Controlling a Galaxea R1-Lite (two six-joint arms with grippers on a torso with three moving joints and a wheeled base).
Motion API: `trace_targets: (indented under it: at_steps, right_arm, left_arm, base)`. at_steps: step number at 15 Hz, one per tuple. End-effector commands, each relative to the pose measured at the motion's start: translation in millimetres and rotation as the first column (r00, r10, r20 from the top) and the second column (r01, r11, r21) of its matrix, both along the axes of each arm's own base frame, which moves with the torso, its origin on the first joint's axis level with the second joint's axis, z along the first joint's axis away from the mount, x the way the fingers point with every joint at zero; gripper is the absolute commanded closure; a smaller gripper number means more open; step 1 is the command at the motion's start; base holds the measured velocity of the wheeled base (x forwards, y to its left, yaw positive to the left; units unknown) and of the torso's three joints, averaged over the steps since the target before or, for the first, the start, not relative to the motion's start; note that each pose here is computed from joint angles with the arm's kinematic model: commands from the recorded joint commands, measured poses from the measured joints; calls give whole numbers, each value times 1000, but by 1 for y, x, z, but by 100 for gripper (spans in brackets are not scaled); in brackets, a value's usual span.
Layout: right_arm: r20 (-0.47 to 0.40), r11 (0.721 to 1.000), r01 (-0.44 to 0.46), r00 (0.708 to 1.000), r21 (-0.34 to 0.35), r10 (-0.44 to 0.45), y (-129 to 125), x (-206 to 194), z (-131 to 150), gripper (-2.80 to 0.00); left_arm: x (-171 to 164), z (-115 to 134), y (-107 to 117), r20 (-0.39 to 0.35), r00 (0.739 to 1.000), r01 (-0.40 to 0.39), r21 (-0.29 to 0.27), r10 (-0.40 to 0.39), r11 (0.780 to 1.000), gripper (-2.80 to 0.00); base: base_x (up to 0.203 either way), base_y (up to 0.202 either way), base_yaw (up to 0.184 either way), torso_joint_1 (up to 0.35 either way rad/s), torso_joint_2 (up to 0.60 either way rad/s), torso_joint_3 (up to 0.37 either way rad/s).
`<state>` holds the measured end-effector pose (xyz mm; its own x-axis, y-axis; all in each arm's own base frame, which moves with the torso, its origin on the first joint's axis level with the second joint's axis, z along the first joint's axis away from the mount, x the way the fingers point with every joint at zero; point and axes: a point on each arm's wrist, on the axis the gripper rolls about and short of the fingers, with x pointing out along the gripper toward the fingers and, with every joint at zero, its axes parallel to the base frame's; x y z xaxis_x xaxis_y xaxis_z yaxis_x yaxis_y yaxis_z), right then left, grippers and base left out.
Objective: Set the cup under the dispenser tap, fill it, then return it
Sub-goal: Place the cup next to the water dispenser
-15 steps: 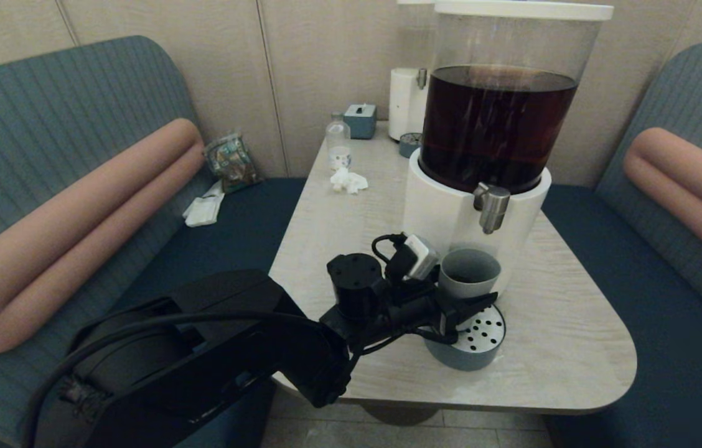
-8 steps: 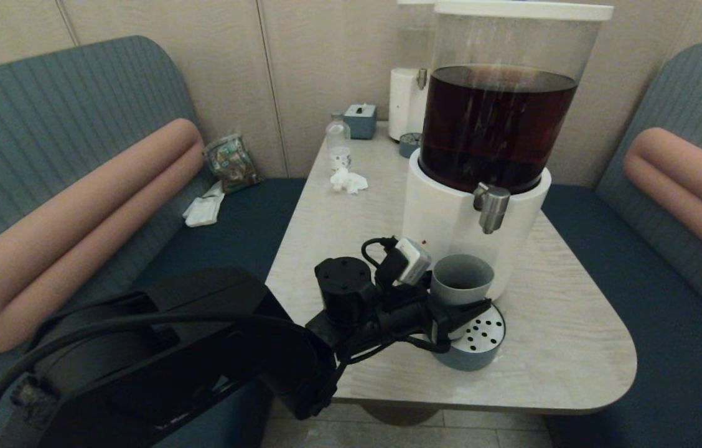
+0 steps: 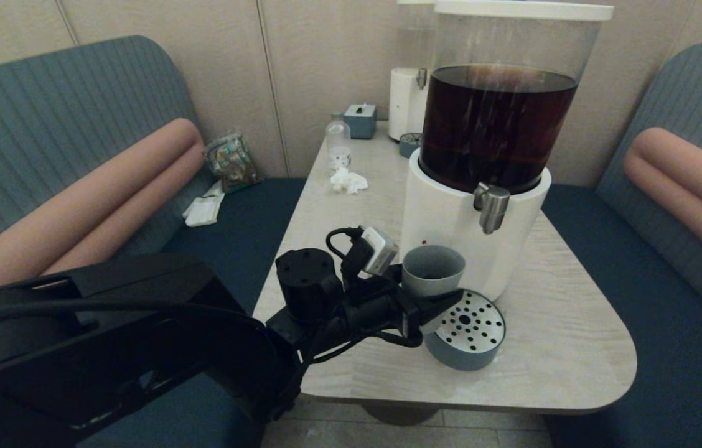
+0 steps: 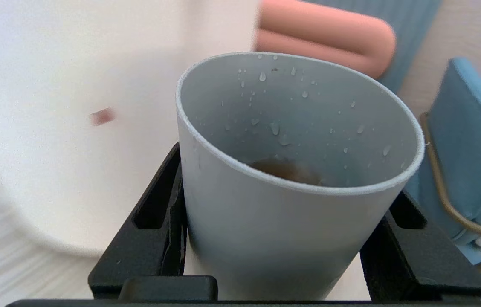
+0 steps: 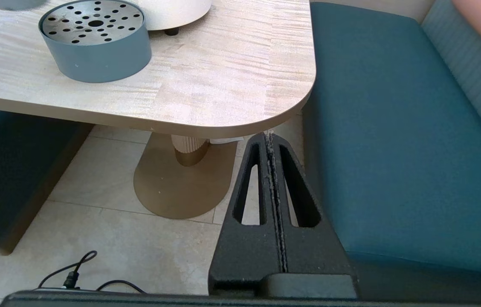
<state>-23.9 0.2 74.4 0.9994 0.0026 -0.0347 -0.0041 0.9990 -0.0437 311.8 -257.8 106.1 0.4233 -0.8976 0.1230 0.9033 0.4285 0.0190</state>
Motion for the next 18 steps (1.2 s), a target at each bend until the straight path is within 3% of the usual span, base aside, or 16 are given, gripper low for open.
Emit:
trace_targets:
  at_steps: [1,7,11,18]
  right_arm:
    - [-1,1000,-1,1000,-1,1,0,0,0,0]
    - [-1,1000,-1,1000,-1,1,0,0,0,0]
    - [-1,1000,-1,1000,-1,1,0,0,0,0]
    - [0,1000,-1,1000,-1,1,0,0,0,0]
  left_arm:
    - [2,10,23,10,999,-46,-12,46,999,0]
    - [33,9,85,-12,976,-216,-37,216,976,0]
    - [53,4,126,-19,944,-329,-41,328,943,0]
    - [72,-8,141,-61,928,-371,-80,367,925,0]
  base:
    - [0,0,0,0,0,0]
    - [0,0,0,0,0,0]
    - [0,0,0,0,0,0]
    - [0,0,0,0,0,0]
